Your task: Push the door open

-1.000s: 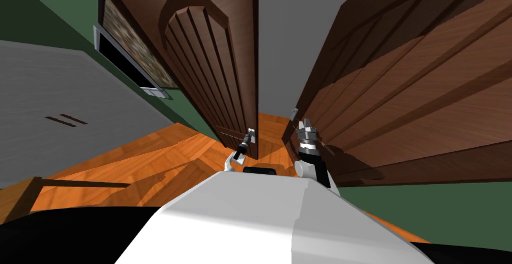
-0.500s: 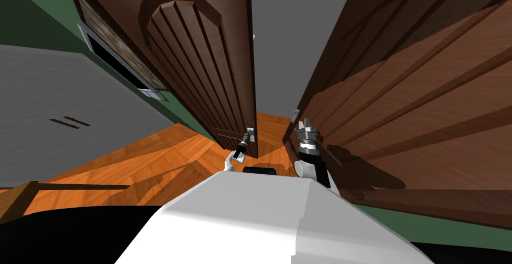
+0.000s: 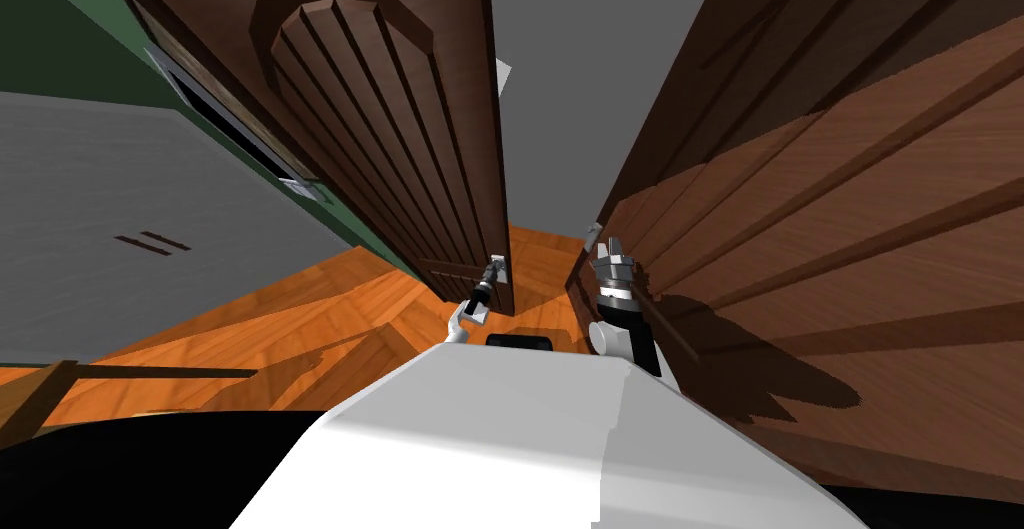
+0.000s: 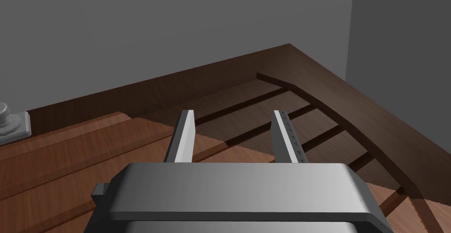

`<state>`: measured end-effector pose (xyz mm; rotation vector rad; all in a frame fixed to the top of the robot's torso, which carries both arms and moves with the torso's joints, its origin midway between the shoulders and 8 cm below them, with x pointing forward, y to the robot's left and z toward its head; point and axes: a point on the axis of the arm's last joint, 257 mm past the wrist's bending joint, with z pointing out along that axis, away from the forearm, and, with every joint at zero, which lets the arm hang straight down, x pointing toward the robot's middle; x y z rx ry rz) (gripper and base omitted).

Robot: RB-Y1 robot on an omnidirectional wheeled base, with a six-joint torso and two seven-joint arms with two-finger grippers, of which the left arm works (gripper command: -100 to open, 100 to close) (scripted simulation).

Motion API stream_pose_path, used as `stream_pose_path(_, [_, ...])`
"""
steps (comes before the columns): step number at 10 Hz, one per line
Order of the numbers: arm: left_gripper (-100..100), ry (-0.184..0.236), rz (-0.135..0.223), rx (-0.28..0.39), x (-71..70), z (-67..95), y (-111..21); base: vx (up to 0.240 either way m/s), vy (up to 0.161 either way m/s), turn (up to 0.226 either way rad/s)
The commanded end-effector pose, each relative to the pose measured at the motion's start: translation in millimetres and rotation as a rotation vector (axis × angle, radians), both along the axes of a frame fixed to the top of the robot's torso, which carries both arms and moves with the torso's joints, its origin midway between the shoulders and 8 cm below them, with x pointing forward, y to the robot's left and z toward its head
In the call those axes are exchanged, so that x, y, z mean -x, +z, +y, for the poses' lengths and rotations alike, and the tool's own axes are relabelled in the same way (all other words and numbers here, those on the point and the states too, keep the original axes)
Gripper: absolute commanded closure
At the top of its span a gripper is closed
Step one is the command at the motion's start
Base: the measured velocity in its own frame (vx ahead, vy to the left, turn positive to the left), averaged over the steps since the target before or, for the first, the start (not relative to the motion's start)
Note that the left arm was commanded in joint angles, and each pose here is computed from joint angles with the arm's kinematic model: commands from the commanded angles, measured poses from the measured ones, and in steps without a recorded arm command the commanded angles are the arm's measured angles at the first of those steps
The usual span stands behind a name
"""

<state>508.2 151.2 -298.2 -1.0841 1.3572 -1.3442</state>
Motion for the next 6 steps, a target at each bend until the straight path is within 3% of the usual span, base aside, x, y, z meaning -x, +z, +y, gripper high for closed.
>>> stream_pose_path(1, [100,0.027,-0.011,-0.009,-5.5,13.9,5.3,0.099,-0.073,0.045])
stream_pose_path(6, [100,0.069,-0.010,-0.013,-12.6,30.3,5.5,0.086,-0.085,0.068])
